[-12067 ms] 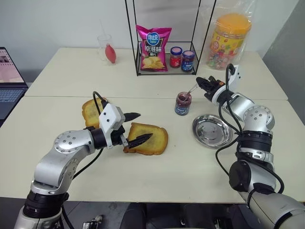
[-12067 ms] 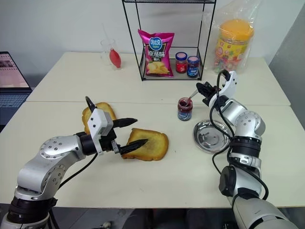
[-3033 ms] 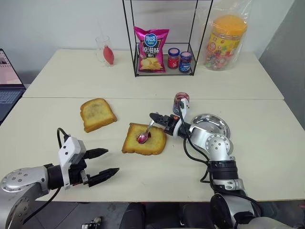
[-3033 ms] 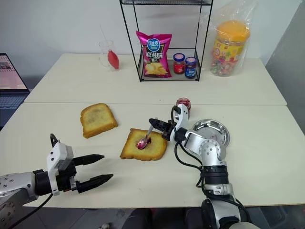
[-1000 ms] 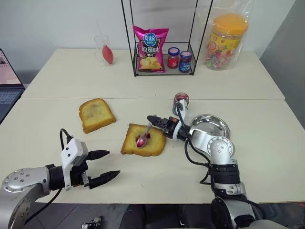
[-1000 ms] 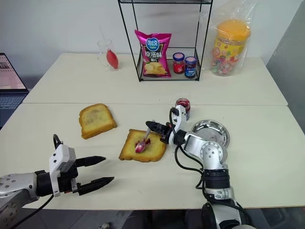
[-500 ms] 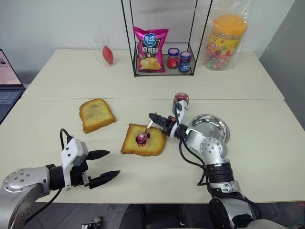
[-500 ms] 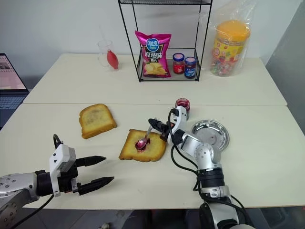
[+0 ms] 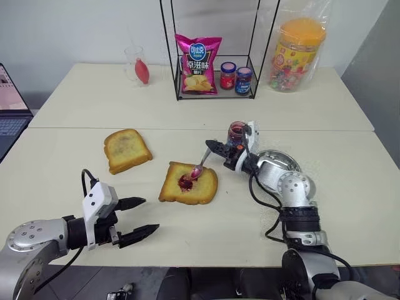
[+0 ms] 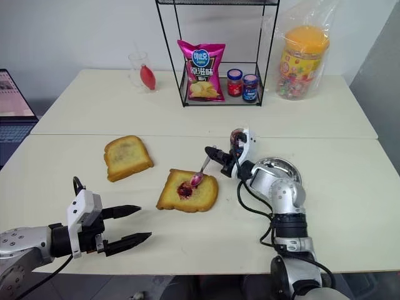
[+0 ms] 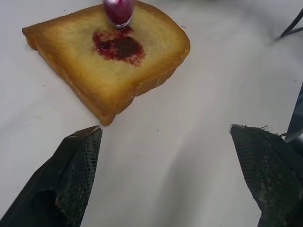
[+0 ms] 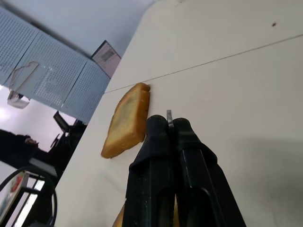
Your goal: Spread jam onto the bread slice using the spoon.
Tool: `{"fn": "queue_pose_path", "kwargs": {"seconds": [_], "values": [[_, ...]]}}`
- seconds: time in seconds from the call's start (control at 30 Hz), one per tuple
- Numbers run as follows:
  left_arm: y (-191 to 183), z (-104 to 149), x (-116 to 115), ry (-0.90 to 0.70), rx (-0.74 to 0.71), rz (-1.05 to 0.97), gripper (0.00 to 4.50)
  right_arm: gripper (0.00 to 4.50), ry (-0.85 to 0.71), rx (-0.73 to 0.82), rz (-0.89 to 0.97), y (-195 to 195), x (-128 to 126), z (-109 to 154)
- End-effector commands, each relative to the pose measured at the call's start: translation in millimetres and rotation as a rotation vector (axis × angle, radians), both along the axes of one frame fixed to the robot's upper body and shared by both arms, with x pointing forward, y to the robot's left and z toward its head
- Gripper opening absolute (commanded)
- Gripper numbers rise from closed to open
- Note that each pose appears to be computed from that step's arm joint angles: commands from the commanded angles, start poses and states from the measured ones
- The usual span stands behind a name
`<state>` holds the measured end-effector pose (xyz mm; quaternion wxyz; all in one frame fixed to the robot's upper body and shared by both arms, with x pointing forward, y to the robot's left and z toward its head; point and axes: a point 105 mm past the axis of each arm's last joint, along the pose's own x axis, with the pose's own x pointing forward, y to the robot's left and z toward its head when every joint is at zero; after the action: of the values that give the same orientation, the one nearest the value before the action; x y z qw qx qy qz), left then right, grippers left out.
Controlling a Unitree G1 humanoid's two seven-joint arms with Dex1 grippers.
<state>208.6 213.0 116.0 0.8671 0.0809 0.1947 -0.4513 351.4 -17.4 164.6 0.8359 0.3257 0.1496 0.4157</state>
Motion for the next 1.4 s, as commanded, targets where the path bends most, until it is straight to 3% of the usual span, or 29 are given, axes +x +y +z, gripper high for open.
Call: {"fn": "queue_pose_path", "kwargs": {"seconds": [0.03,0.27,0.37,0.57,0.87,1.27,1.4], "values": [[-1.1,7.6,1.2,-0.033,0.012,-0.011,4.5,0.02,-0.011,0.037,0.059,13.1,-15.3,8.1],[-2.9,7.2,1.9,-0.033,0.01,-0.022,4.5,0.02,0.034,-0.042,-0.011,5.4,-5.7,-24.0],[-3.7,7.4,2.2,-0.033,0.01,-0.024,4.5,0.02,0.02,-0.062,-0.031,-3.8,-2.1,-24.2],[-7.5,10.4,4.0,-0.038,0.009,-0.032,4.5,0.02,-0.019,-0.071,-0.045,-17.5,-0.1,-14.0],[-13.2,16.7,7.3,-0.089,0.013,-0.053,4.5,0.02,-0.11,0.042,0.024,-23.9,-17.0,24.1],[-20.6,19.8,9.5,-0.194,0.059,-0.08,4.5,0.02,-0.284,-0.016,0.05,-21.0,-30.1,36.9],[-44.6,24.1,10.4,-0.256,0.04,-0.144,4.5,0.02,-0.374,0.04,-0.027,-43.3,-30.5,60.1]]}}
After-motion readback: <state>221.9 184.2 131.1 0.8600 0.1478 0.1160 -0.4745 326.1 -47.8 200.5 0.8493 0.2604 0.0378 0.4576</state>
